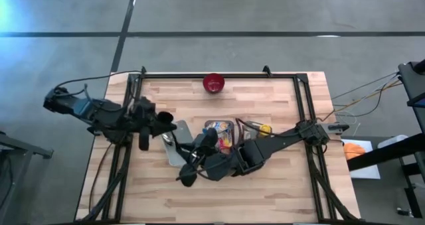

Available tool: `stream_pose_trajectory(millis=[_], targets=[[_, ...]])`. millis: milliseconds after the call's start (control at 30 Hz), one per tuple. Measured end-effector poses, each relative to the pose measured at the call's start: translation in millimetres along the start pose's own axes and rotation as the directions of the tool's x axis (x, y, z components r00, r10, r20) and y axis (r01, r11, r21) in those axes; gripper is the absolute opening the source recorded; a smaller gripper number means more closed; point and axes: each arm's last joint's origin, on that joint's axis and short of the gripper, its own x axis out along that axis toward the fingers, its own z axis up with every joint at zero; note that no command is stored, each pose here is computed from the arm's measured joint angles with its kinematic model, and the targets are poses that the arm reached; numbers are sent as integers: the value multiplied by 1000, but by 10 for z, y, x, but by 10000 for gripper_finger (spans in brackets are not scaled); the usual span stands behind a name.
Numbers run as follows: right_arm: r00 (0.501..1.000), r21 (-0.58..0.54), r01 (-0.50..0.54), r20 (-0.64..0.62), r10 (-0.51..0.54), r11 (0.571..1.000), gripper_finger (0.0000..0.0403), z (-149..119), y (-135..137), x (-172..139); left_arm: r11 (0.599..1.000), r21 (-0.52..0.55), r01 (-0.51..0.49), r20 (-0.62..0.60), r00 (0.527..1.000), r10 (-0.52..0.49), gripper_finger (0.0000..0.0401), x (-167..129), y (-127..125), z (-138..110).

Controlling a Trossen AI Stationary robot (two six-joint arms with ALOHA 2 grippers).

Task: Pick & Place Food Item
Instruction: Put the black spoon into the left gray bin

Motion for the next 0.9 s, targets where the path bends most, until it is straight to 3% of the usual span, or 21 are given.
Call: stream_pose_trajectory(millis=[167, 300, 600, 767, 900], targets=[[1000, 6, 7, 8, -7, 1000, 167, 15, -12, 12, 998, -50, -27, 73, 997, 30, 0, -132, 33, 70], [1000, 35, -14, 29, 13, 999, 199, 34, 18, 1, 997, -62, -51, 117, 991, 58, 0, -179, 49, 102], [972, 71, -52, 232, 34, 996, 205, 236, 131, -45, 989, -54, 141, 308, 944, -118, 0, -357, -75, 338], [918, 69, -67, 396, 34, 995, 205, 412, 226, -160, 958, -2, 286, 424, 868, -258, 0, -498, -160, 492], [869, 58, -95, 492, 54, 994, 205, 553, 261, -260, 949, 14, 314, 458, 842, -285, 0, -575, -163, 537]])
